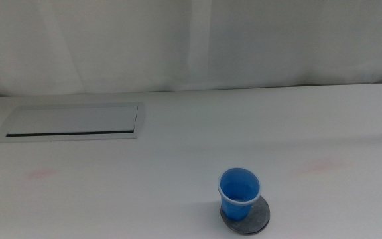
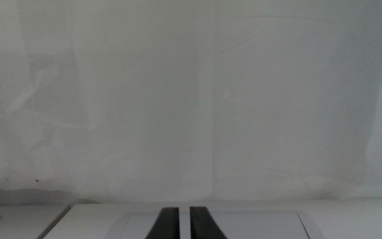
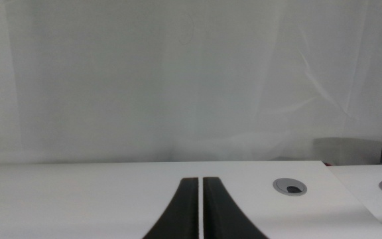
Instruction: Place an empty cup on a cup mat.
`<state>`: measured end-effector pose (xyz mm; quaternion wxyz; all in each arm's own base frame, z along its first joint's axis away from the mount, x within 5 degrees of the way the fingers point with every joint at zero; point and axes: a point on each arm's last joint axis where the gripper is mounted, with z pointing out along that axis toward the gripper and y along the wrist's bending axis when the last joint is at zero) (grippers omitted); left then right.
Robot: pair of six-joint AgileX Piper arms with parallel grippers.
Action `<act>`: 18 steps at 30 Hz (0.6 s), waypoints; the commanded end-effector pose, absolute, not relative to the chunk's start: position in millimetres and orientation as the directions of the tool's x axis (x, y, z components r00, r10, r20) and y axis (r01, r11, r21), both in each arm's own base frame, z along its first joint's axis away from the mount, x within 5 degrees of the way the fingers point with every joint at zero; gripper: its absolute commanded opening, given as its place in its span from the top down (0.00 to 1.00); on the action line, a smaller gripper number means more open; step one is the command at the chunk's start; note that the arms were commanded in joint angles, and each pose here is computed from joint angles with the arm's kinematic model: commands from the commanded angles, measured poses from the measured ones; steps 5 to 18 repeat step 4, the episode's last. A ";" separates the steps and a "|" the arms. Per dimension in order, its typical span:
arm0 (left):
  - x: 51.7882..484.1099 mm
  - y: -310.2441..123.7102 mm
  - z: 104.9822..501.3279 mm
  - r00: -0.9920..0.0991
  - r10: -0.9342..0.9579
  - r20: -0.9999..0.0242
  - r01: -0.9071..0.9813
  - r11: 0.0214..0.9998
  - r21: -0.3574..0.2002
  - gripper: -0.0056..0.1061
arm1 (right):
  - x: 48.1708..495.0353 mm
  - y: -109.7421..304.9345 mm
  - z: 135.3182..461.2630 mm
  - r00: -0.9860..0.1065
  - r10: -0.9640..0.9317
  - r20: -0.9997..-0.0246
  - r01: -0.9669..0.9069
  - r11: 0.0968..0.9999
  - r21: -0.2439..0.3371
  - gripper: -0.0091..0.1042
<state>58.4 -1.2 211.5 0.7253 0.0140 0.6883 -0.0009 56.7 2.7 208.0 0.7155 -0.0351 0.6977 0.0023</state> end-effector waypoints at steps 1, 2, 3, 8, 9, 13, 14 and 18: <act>59.4 -1.1 198.8 0.019 0.011 -1.000 0.019 1.000 0.011 0.98 | 55.5 2.2 197.7 0.021 -0.055 -0.998 -0.047 0.997 -0.056 0.94; 59.4 -1.1 198.8 0.019 0.011 -1.000 0.019 1.000 0.011 0.98 | 55.5 2.2 197.7 0.021 -0.055 -0.998 -0.047 0.997 -0.056 0.94; 59.4 -1.1 198.8 0.019 0.011 -1.000 0.019 1.000 0.011 0.98 | 55.5 2.2 197.6 0.020 -0.055 -0.998 -0.047 0.997 -0.056 0.94; 59.4 -1.1 198.8 0.019 0.011 -1.000 0.019 1.000 0.011 0.98 | 55.5 2.2 197.6 0.020 -0.055 -0.998 -0.047 0.997 -0.056 0.94; 59.4 -1.1 198.8 0.019 0.011 -1.000 0.019 1.000 0.011 0.98 | 55.5 2.2 197.6 0.020 -0.055 -0.998 -0.047 0.997 -0.056 0.94; 59.4 -1.1 198.8 0.019 0.011 -1.000 0.019 1.000 0.011 0.98 | 55.5 2.2 197.6 0.020 -0.055 -0.998 -0.047 0.997 -0.056 0.94; 59.4 -1.1 198.8 0.019 0.011 -1.000 0.019 1.000 0.011 0.98 | 55.5 2.2 197.6 0.020 -0.055 -0.998 -0.047 0.997 -0.056 0.94; 59.4 -1.1 198.8 0.019 0.011 -1.000 0.019 1.000 0.011 0.98 | 55.5 2.2 197.6 0.020 -0.055 -0.998 -0.047 0.997 -0.056 0.94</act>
